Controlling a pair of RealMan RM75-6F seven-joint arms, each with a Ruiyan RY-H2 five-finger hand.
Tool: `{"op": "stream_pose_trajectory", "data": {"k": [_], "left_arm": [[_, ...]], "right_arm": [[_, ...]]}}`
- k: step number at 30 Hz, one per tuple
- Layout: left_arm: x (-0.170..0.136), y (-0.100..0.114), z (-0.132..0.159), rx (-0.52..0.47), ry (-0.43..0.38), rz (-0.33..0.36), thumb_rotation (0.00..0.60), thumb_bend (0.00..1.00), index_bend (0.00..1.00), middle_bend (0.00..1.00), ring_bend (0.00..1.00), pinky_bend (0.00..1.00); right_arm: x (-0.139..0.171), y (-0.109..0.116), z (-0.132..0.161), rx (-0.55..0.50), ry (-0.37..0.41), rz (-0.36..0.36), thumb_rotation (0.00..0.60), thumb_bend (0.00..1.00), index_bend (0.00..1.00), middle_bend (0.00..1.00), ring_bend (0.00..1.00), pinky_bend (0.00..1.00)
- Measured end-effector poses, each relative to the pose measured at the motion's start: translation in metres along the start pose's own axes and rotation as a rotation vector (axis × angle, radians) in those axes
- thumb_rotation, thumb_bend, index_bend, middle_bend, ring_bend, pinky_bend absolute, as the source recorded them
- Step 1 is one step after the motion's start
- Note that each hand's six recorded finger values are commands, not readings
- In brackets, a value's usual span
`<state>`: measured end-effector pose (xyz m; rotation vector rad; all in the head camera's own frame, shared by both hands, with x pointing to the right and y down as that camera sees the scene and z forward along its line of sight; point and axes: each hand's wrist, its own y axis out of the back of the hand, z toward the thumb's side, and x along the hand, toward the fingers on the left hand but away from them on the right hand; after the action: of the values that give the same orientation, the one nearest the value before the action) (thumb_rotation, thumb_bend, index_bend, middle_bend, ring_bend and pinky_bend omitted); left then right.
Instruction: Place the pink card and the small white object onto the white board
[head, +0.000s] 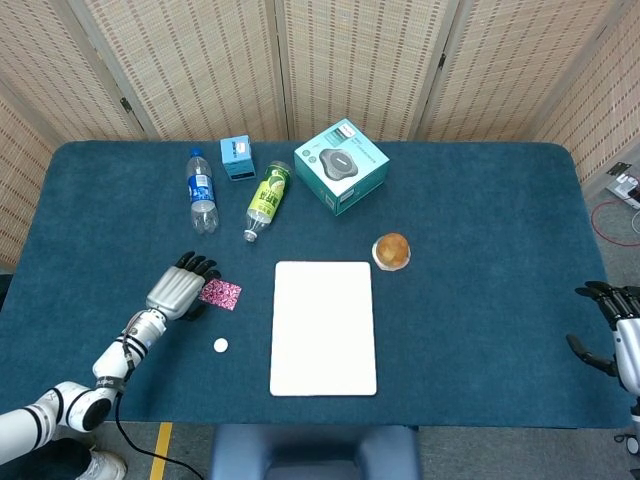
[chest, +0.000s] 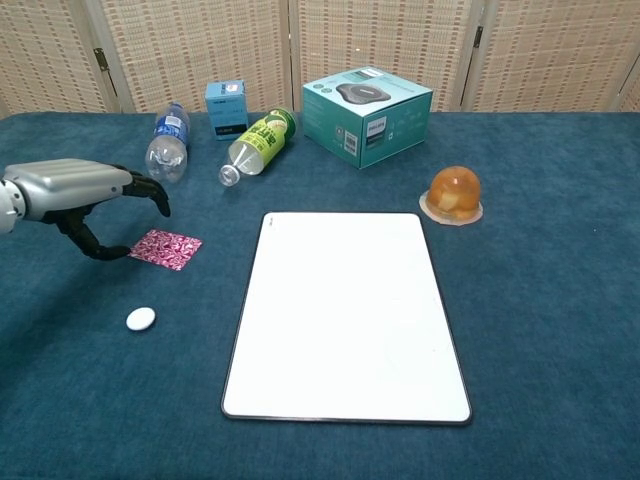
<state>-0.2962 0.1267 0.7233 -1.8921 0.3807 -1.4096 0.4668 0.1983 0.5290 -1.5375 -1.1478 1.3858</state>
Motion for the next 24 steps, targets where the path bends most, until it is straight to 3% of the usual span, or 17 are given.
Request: {"op": "stream_pose_trajectory", "data": {"k": [24], "left_arm": [[0.022, -0.013, 0.014, 0.028, 0.028, -0.068, 0.600, 0.41, 0.27, 0.14, 0.08, 0.00]], "right_arm": [[0.001, -0.003, -0.006, -0.005, -0.014, 0.007, 0.600, 0.25, 0.26, 0.25, 0.23, 0.24]]}}
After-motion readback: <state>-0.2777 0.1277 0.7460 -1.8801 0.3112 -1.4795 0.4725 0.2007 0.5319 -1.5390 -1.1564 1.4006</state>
